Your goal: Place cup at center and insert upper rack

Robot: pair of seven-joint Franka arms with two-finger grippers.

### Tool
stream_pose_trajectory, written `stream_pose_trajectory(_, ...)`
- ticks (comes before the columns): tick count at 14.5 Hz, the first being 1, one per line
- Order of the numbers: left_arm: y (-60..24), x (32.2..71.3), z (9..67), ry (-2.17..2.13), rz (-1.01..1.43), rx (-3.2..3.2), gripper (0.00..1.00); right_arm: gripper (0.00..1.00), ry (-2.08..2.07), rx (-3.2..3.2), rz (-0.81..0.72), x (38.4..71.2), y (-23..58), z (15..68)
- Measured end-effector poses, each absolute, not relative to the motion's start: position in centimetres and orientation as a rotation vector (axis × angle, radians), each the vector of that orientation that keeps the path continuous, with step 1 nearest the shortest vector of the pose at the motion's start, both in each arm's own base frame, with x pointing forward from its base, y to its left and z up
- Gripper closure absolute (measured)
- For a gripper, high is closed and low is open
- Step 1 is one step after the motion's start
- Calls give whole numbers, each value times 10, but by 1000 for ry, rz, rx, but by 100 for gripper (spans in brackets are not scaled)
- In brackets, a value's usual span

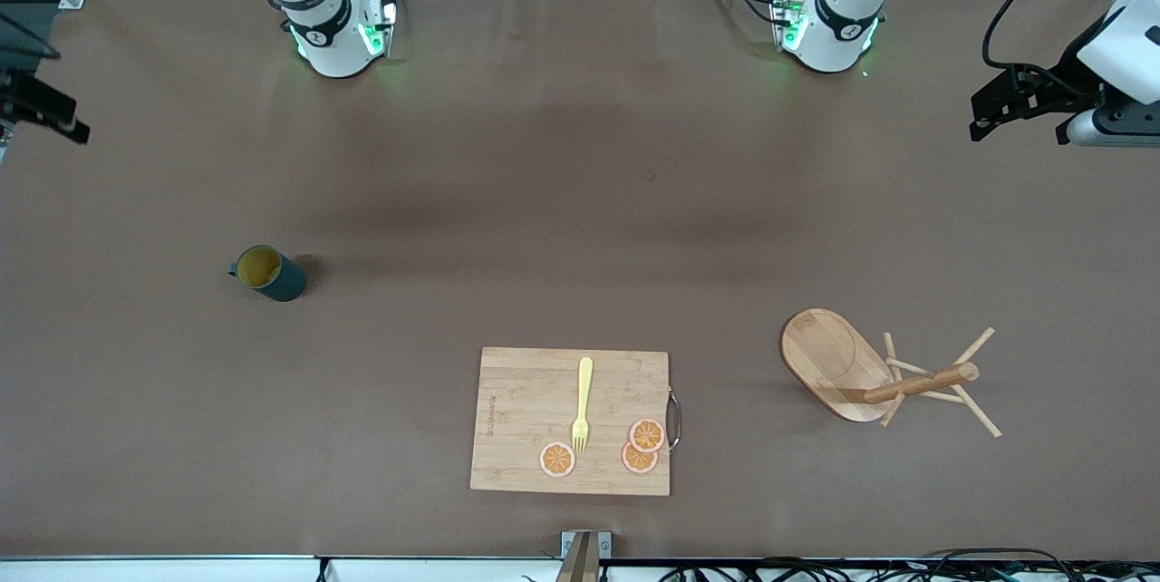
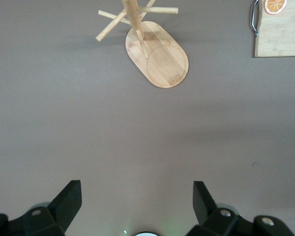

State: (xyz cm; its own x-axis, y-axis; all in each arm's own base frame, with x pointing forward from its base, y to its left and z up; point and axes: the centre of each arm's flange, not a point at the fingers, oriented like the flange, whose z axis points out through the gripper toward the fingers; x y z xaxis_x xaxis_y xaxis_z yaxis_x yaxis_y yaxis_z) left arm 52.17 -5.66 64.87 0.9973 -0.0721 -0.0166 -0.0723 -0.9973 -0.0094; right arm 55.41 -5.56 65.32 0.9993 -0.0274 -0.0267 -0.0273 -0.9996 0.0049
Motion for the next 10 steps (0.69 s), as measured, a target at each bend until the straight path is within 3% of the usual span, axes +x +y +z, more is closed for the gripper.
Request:
stream_pose_trajectory(5, -57, 526, 642, 115, 47, -3130, 0, 0, -64, 3130, -66, 604, -69, 586)
stream_pose_trajectory(10, -58, 528, 639, 118, 54, -3130, 0, 0, -35, 3140, -82, 623, -64, 544)
